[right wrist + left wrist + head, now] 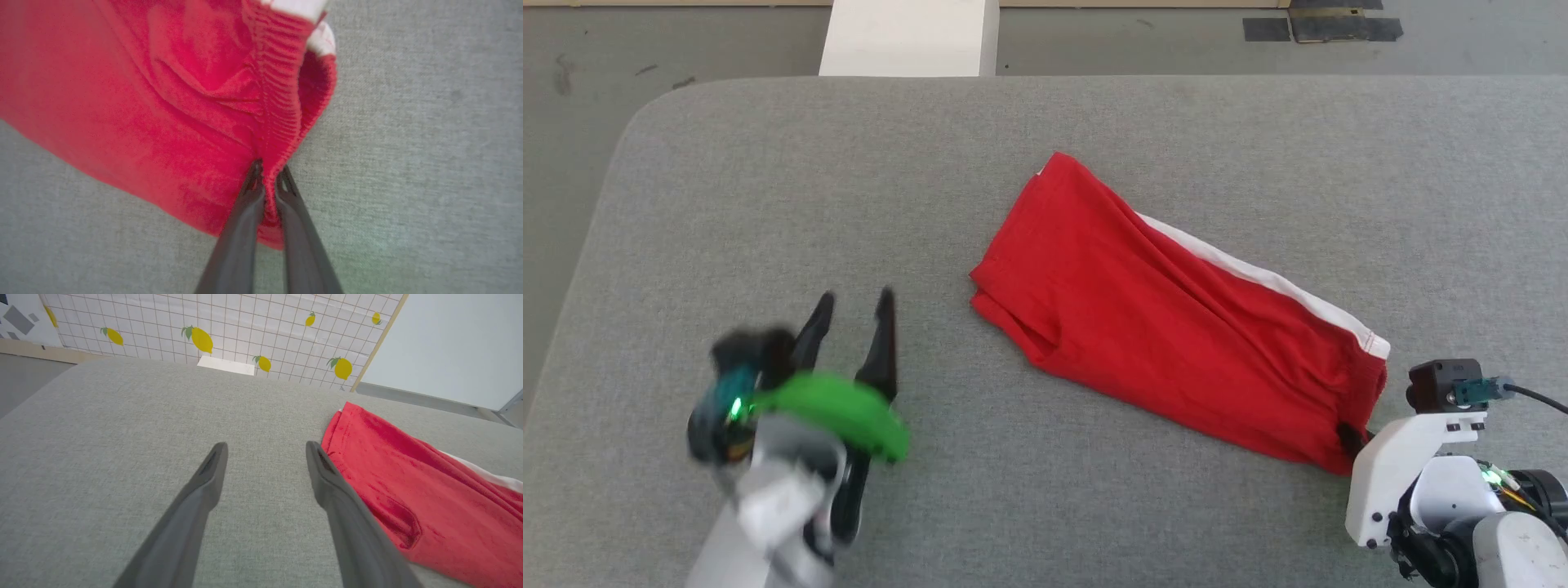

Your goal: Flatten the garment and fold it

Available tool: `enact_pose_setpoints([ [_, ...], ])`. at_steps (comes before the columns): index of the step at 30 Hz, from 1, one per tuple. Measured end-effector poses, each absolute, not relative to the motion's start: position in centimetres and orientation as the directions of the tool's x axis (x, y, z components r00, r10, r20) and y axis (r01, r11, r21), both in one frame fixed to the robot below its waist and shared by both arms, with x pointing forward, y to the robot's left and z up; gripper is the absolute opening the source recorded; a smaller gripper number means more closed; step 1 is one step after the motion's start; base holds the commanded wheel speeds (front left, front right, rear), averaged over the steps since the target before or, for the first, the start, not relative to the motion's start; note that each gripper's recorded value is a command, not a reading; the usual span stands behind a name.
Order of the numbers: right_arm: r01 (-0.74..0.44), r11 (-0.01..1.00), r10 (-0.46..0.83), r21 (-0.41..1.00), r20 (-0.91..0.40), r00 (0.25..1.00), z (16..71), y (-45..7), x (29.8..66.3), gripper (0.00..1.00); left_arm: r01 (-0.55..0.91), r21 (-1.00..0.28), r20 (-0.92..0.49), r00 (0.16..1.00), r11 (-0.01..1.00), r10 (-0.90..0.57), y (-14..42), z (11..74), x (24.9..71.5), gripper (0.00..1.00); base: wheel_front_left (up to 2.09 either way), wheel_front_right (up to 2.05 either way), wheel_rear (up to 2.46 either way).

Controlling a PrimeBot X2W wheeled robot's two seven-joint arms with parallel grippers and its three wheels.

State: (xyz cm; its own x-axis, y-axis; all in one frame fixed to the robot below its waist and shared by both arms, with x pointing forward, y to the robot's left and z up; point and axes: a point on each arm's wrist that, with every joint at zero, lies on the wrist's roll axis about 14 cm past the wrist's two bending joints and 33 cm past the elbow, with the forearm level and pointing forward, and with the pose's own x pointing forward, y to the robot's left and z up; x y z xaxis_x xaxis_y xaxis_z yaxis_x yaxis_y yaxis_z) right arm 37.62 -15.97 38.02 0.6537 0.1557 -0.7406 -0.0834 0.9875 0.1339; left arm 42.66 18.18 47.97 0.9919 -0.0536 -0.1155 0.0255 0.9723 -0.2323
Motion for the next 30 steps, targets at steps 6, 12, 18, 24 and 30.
enact_pose_setpoints([
  [6,-0.078,0.988,0.154,0.136,-0.739,0.656,38.0,-16.1,37.6,0.00,0.099,-0.248,-0.346,0.920,0.964,-0.184,14.2,46.8,45.9,1.00,0.00,0.00,0.00],
  [12,-0.059,0.986,0.155,0.154,-0.741,0.653,37.8,-16.4,37.7,0.00,0.112,-0.205,-0.630,0.745,0.972,-0.218,12.0,43.5,46.9,1.00,0.00,0.00,0.00],
  [18,-0.034,0.985,0.150,0.169,-0.743,0.652,37.3,-16.8,37.8,0.00,0.102,-0.194,-0.713,0.668,0.976,-0.211,11.1,41.5,47.7,1.00,0.00,0.00,0.00],
  [24,-0.023,0.985,0.145,0.172,-0.742,0.654,36.9,-17.1,38.1,0.00,0.136,-0.197,-0.791,0.563,0.971,-0.239,9.8,38.9,46.6,1.00,0.00,0.00,0.00],
  [30,-0.034,0.984,0.152,0.173,-0.736,0.659,36.8,-16.9,38.6,0.00,0.112,-0.268,-0.771,0.571,0.957,-0.283,9.6,39.3,46.6,0.00,0.00,0.00,0.00],
])
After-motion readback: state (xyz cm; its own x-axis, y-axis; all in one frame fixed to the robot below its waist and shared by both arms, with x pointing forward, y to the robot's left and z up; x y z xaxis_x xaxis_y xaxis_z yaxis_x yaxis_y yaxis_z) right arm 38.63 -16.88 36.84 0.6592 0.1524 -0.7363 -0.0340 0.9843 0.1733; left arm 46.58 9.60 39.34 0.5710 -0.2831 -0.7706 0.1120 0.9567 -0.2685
